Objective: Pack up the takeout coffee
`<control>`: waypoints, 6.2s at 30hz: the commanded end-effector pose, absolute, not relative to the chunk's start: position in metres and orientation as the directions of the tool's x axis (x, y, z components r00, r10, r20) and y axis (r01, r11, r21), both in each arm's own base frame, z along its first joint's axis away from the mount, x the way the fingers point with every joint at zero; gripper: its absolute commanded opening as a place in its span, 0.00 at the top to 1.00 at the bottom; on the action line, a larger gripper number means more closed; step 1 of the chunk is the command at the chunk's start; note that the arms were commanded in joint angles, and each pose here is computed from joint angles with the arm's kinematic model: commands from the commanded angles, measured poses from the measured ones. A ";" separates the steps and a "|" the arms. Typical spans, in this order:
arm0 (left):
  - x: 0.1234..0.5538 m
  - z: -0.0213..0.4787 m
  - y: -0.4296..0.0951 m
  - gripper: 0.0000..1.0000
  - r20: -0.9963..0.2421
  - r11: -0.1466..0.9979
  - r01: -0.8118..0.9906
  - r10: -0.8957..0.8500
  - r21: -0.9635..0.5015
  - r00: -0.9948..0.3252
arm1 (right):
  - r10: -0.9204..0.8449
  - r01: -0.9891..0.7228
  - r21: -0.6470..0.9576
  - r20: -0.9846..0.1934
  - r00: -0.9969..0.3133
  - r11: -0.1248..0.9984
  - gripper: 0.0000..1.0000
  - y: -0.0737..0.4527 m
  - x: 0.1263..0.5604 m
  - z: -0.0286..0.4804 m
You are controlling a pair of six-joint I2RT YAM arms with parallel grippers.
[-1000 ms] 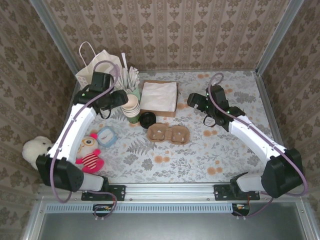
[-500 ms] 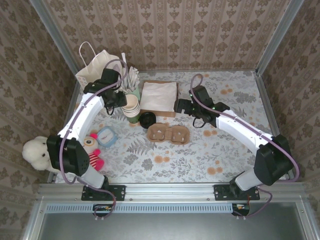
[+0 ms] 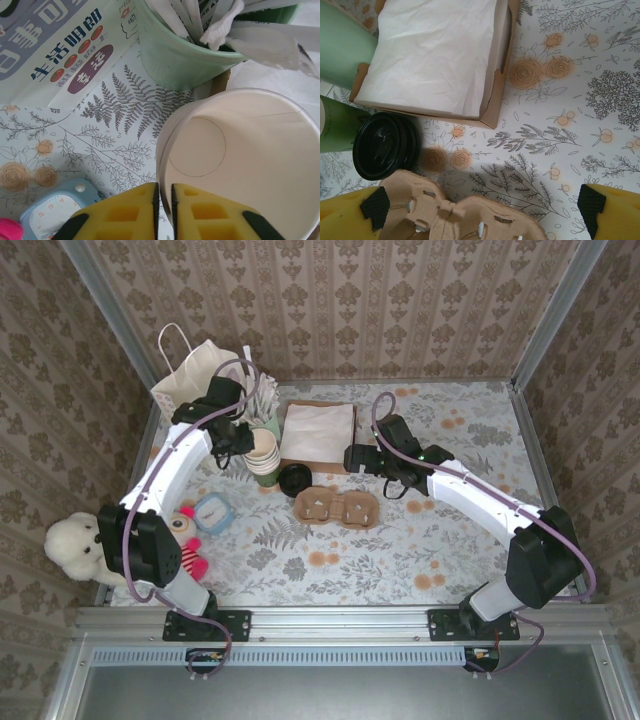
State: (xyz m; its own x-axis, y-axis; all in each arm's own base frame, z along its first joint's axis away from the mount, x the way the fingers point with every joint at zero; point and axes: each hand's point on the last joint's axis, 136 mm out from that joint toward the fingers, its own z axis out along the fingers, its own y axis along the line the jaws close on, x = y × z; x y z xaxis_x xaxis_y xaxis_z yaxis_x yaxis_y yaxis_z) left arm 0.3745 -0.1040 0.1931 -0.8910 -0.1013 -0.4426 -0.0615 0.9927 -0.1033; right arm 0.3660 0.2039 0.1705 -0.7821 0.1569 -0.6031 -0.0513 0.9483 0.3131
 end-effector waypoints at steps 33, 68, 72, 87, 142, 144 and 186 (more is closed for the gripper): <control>0.372 0.249 -0.101 1.00 -0.549 0.947 -0.038 -0.218 -0.320 -0.807 | 0.097 -0.106 0.260 -0.660 -0.745 0.960 0.00 0.224 0.360 0.189; 0.376 0.195 -0.089 0.67 -0.430 0.964 0.019 -0.101 -0.266 -0.897 | 0.093 -0.115 0.295 -0.607 -0.789 0.949 0.00 0.255 0.355 0.175; 0.376 0.188 -0.087 0.67 -0.411 0.969 0.014 -0.093 -0.249 -0.907 | 0.087 -0.116 0.287 -0.607 -0.790 0.951 0.00 0.255 0.355 0.174; 0.378 0.189 -0.093 0.89 -0.404 0.975 0.045 -0.048 -0.218 -0.913 | 0.075 -0.113 0.261 -0.616 -0.785 0.959 0.00 0.251 0.354 0.174; 0.224 0.244 -0.147 1.00 -0.477 0.918 0.288 0.131 -0.272 -0.869 | -0.077 -0.015 -0.191 -0.319 -0.945 0.981 0.32 0.204 0.314 0.048; 0.225 0.238 -0.150 1.00 -0.501 0.913 0.300 0.130 -0.276 -0.856 | -0.058 0.014 -0.214 -0.329 -0.942 0.977 0.32 0.187 0.318 0.051; 0.225 0.134 -0.239 0.77 -0.416 0.817 0.543 0.433 -0.195 -0.800 | 0.179 -0.024 0.395 -0.468 -0.865 0.918 0.00 0.274 0.384 0.135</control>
State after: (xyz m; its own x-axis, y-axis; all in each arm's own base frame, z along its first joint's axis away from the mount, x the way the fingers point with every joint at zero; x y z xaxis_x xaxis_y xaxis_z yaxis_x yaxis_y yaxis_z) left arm 0.2251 -0.2292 0.1163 -0.8271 0.4215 -0.3718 0.5058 0.8466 -0.1655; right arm 0.3846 0.2644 0.1421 -0.8501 0.1963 -0.4886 0.0050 0.9309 0.3652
